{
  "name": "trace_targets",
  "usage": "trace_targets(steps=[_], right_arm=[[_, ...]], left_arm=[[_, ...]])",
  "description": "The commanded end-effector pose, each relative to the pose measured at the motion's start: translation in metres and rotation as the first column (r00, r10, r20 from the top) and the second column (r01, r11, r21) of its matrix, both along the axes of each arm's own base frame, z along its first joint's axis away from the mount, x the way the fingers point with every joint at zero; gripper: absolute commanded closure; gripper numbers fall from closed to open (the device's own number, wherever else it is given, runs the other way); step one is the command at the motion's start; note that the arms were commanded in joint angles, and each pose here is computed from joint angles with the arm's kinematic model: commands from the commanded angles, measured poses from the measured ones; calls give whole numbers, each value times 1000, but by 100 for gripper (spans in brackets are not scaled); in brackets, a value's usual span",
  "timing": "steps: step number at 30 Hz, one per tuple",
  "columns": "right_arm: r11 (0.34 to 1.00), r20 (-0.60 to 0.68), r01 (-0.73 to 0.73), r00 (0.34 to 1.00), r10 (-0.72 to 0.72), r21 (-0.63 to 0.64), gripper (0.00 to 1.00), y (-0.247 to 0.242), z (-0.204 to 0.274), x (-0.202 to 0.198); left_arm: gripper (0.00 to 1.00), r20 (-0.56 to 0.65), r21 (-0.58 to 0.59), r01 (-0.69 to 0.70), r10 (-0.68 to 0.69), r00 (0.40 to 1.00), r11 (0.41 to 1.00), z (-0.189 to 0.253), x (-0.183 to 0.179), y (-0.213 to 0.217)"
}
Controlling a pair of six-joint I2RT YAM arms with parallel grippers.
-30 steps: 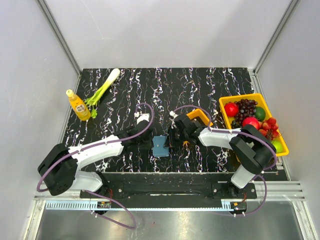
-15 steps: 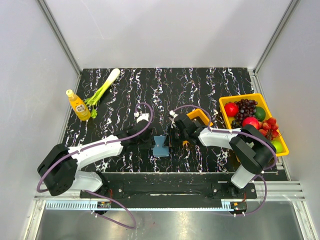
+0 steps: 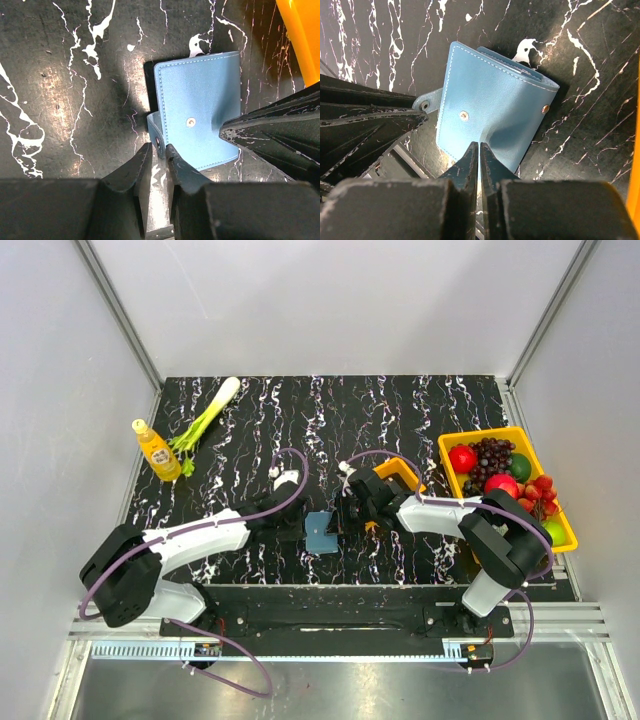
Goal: Put the credit cards into the card holder
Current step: Close the card holder at the center of the board.
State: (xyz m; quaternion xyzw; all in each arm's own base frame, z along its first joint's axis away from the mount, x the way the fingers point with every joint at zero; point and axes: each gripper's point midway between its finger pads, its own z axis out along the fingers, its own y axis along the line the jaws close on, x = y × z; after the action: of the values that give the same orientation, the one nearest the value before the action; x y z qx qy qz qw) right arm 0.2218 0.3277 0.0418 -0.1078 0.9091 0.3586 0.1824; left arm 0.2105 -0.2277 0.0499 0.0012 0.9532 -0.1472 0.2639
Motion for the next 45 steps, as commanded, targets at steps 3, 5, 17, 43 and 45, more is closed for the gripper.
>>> trace_targets(steps=[3,5,17,43,45], right_arm=[[999,18,-5,1000,4,39,91,8,9,5],[999,14,-4,1000,4,37,91,7,7,5],[999,9,-9,1000,8,44,90,8,7,3],[1000,-18,1,1000,-1,3,89,4,-9,2],[1000,-24,0,1000,0,-1,89,4,-11,2]], left_arm=[[81,45,-39,-12,14,999,999,17,13,-9],[79,54,-42,-19,21,998,999,19,14,-8],[78,73,-72,-33,38,997,997,22,16,-9],[100,85,-174,16,-1,996,985,22,21,-32],[100,73,-163,14,-2,997,986,18,22,-33]])
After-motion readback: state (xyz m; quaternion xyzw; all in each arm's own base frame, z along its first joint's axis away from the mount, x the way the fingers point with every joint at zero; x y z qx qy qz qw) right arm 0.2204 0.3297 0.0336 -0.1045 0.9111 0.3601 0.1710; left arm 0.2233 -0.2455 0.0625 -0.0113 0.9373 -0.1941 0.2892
